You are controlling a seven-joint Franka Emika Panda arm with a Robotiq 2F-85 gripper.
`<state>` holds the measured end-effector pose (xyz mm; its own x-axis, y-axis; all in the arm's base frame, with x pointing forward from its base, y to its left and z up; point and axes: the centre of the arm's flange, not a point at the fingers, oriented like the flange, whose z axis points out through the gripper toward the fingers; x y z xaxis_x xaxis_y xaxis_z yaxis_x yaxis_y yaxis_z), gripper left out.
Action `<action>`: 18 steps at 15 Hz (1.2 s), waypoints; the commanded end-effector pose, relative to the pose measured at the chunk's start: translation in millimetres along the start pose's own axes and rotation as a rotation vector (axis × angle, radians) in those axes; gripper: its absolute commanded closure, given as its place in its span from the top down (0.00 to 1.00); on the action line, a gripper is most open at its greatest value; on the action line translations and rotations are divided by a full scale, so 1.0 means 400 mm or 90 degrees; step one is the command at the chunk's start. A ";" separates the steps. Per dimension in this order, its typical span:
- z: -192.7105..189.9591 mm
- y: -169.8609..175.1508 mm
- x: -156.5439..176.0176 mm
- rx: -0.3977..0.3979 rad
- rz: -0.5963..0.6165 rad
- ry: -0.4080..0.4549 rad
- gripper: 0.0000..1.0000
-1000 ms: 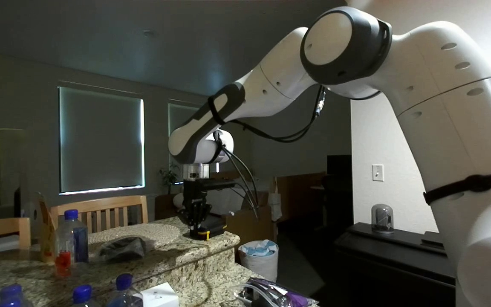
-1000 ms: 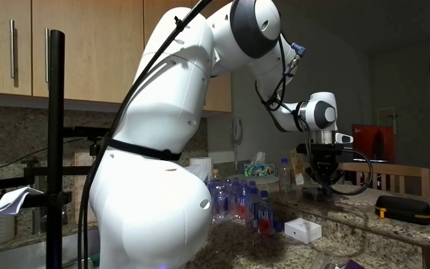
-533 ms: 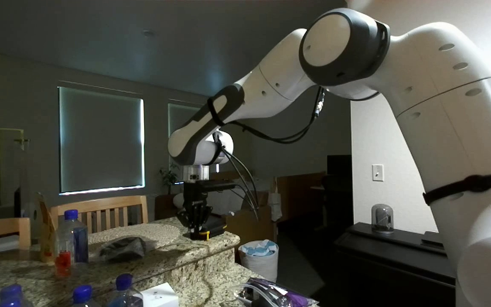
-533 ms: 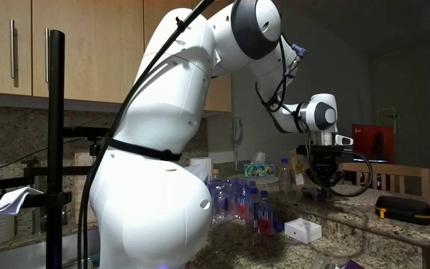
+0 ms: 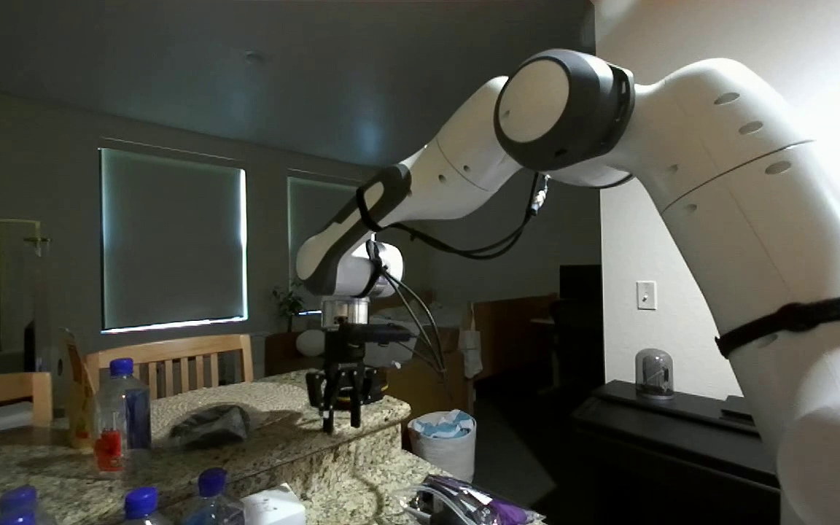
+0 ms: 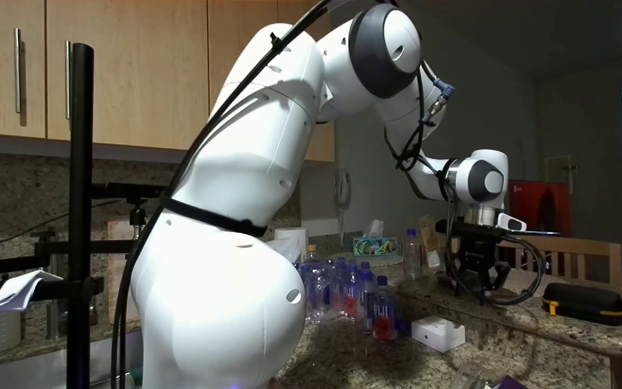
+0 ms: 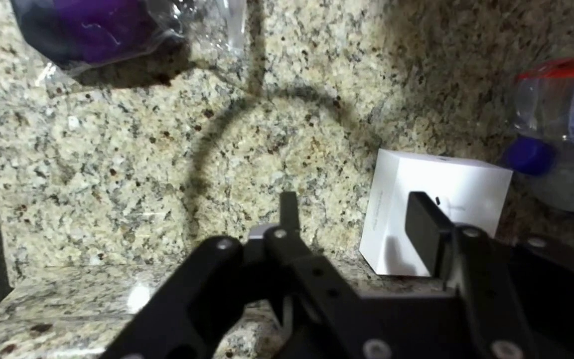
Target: Push the white box to the left, then pick the plastic bag and put it on the bottom counter
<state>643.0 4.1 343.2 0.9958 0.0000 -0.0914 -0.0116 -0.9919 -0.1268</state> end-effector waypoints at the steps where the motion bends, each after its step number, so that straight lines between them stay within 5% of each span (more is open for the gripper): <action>1: 0.047 -0.035 0.054 0.068 0.063 0.060 0.89; 4: 0.059 -0.115 0.115 0.106 0.079 0.153 1.00; 9: -0.039 -0.303 0.217 0.085 0.098 0.253 1.00; 14: -0.093 -0.382 0.307 -0.030 0.199 0.281 1.00; 18: 0.011 -0.337 0.346 -0.108 0.264 0.243 1.00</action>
<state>753.8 140.9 371.6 0.8863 -0.3589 0.2926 -0.3537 -0.9326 -0.0725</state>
